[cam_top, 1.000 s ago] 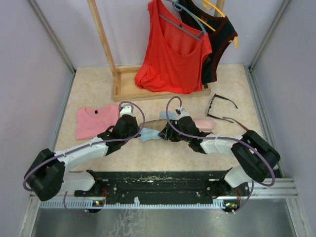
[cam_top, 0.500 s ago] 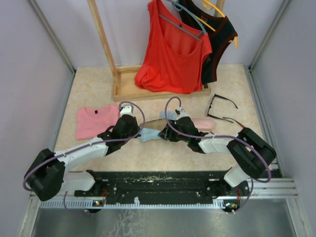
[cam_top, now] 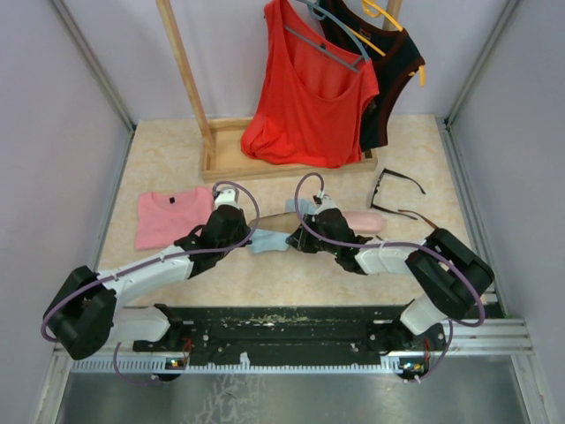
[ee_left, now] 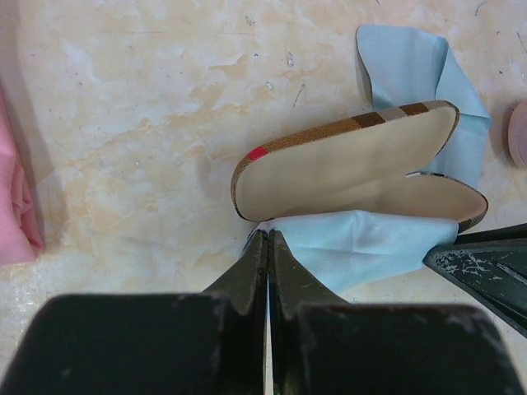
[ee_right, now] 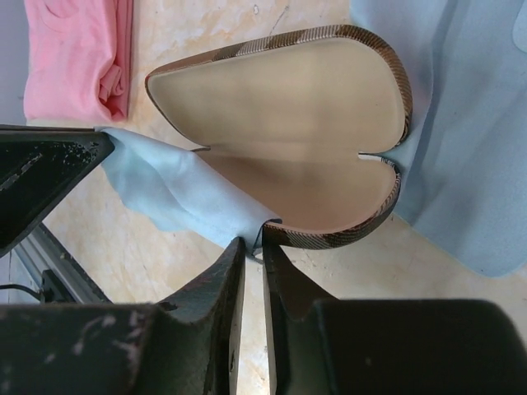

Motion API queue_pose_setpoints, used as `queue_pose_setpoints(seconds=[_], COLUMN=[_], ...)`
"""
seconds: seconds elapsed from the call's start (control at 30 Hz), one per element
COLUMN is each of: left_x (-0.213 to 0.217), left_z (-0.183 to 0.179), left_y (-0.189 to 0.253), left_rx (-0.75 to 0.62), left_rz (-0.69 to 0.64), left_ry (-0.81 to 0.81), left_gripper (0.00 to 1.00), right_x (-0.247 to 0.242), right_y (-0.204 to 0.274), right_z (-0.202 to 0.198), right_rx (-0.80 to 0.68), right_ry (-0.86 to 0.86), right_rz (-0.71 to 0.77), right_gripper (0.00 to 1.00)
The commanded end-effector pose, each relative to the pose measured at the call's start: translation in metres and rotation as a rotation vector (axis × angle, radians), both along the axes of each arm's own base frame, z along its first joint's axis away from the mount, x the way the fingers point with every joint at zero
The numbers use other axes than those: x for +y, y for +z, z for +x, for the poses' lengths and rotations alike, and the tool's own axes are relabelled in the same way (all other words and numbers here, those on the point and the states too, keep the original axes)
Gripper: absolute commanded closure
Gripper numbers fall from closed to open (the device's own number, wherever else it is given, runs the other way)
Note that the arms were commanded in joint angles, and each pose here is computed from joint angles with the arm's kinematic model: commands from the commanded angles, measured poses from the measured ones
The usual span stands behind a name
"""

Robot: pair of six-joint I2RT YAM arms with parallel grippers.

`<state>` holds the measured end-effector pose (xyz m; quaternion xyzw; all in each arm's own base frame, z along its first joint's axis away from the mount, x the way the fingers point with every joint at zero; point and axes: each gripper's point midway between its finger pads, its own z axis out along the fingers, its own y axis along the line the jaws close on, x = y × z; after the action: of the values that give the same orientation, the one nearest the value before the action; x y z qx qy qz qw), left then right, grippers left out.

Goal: Organize the sunglasses
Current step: Place the glasses cleaning cloth in the sunglasses case.

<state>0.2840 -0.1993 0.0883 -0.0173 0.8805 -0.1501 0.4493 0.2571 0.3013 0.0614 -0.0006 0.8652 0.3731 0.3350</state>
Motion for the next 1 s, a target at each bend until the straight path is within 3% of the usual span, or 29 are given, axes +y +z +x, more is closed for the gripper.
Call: queue_pose_setpoints(seconds=[0.0,0.17,0.53,0.97], left_x=[-0.002,-0.002,-0.009,-0.02], left_z=[0.003,0.002,-0.002,0.02], left_y=[0.009,0.01,0.025,0.028], left_rx=[-0.028,-0.029,-0.056,-0.076], left_rz=[-0.035,-0.041,-0.096,-0.094], left_ry=[-0.002,-0.007,-0.045,-0.029], left_gripper=[1.0,1.0,1.0,1.0], right_x=[0.015,0.017,0.016,0.005], right_y=[0.028,0.036,0.067,0.059], right_z=[0.011,0.007,0.014,0.04], right_rx=[-0.075,-0.084,-0.153,-0.183], right_ry=[0.011,0.028,0.044,0.033], right_rz=[0.071,0.075,0.003,-0.155], right_gripper=[0.88,1.0,1.0,1.0])
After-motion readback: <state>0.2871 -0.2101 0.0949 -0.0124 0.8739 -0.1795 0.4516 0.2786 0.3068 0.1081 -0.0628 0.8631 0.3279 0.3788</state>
